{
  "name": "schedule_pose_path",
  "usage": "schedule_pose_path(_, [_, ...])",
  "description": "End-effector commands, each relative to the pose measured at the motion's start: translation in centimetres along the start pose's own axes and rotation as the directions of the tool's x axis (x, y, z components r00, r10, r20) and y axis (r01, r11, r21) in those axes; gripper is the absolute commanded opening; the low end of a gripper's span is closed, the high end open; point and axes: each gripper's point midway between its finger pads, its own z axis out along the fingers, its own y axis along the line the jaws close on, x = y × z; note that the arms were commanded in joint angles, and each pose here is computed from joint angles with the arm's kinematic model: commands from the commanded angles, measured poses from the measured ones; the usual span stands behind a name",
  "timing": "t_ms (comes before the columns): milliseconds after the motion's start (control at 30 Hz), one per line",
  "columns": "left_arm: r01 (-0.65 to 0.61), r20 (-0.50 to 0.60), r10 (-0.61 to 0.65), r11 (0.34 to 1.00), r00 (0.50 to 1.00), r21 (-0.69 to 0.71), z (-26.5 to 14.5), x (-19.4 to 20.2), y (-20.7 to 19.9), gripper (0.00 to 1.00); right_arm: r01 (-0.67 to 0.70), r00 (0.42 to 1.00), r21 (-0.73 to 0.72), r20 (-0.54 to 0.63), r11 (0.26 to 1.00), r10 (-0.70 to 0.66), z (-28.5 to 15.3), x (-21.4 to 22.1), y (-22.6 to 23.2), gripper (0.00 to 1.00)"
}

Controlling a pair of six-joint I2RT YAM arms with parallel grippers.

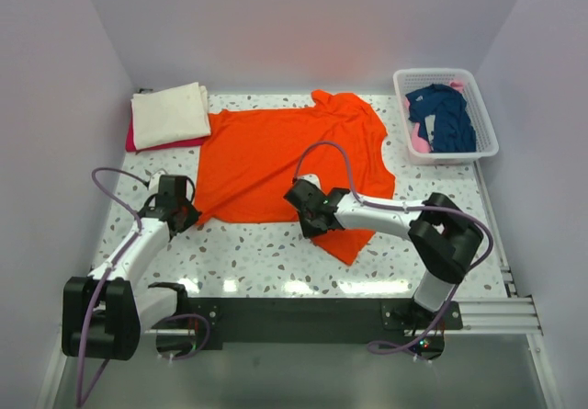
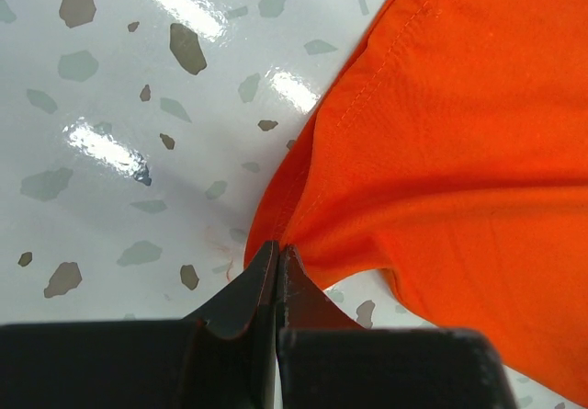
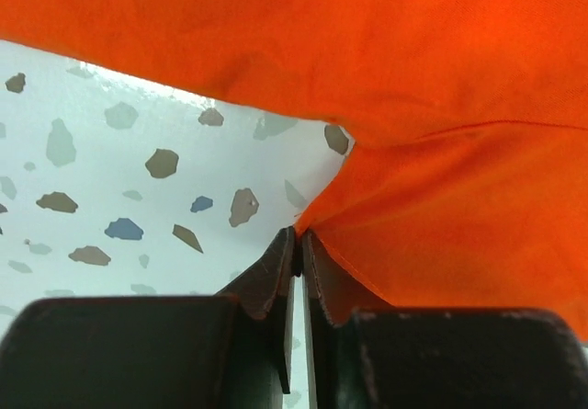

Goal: Fold and stack the t-shirts
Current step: Flatten the tshirt out, then fold the tshirt

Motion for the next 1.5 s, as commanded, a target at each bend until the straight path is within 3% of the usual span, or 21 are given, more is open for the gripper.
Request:
schedule_pose_path(0, [0.000,0.050,0.000,1.000,0.999,0.019,-0.4,-2.0,-1.0,0.00,-0.056,0.998,-0.095,-0.002,0.994,0.056,0.5,-0.4,1.7,0.11])
schedule_pose_path(200, [0.001,0.049,-0.002,1.000,0.999,0.018,-0.4,-2.0,-1.0,0.00,-0.142,0.987,-0.173,0.044,0.975,0.152,-1.2,-1.6,1.4,0.43])
schedule_pose_path(267, [0.004,0.048,-0.004,1.000,0.999,0.016,-0.4,-1.9,-0.9,0.00,-0.188,0.978,-0.138,0.062,0.972,0.198,-1.9,-1.4,-0.5,0.53])
schedule_pose_path(333, [0.005,0.049,-0.006,1.000,0.999,0.017,-0.4,-1.9,-0.9,0.00,-0.258,0.952,-0.137,0.133,0.957,0.275,-4.0,-2.8,-2.9,0.55])
schedule_pose_path(533, [0.008,0.046,-0.009,1.000,0.999,0.021,-0.5,-2.0,-1.1,0.00,-0.421,0.868,-0.043,0.270,0.906,0.416,-8.0,-1.6,-10.9,0.68])
schedule_pose_path(767, [0.011,0.040,-0.012,1.000,0.999,0.015,-0.3,-1.9,-1.0,0.00,-0.497,0.855,0.092,0.219,0.863,0.470,-6.5,2.8,-15.1,0.68])
schedule_pose_path(1000, [0.010,0.026,-0.010,1.000,1.000,0.003,0.2,-1.1,-0.5,0.00,-0.523,0.851,0.128,0.135,0.843,0.507,-3.1,5.1,-15.0,0.64])
schedule_pose_path(1267, [0.011,0.018,-0.012,1.000,1.000,0.002,0.4,-0.6,-0.3,0.00,-0.544,0.838,0.123,0.132,0.830,0.530,-0.9,5.2,-14.6,0.61])
schedule_pose_path(1400, [0.011,0.018,-0.012,1.000,1.000,0.002,0.4,-0.5,-0.2,0.00,-0.546,0.837,0.131,0.118,0.828,0.534,0.1,5.2,-14.4,0.52])
schedule_pose_path(1467, [0.013,0.018,-0.013,1.000,1.000,0.002,0.4,-0.5,-0.1,0.00,-0.545,0.838,0.146,0.102,0.826,0.535,0.7,5.5,-14.3,0.39])
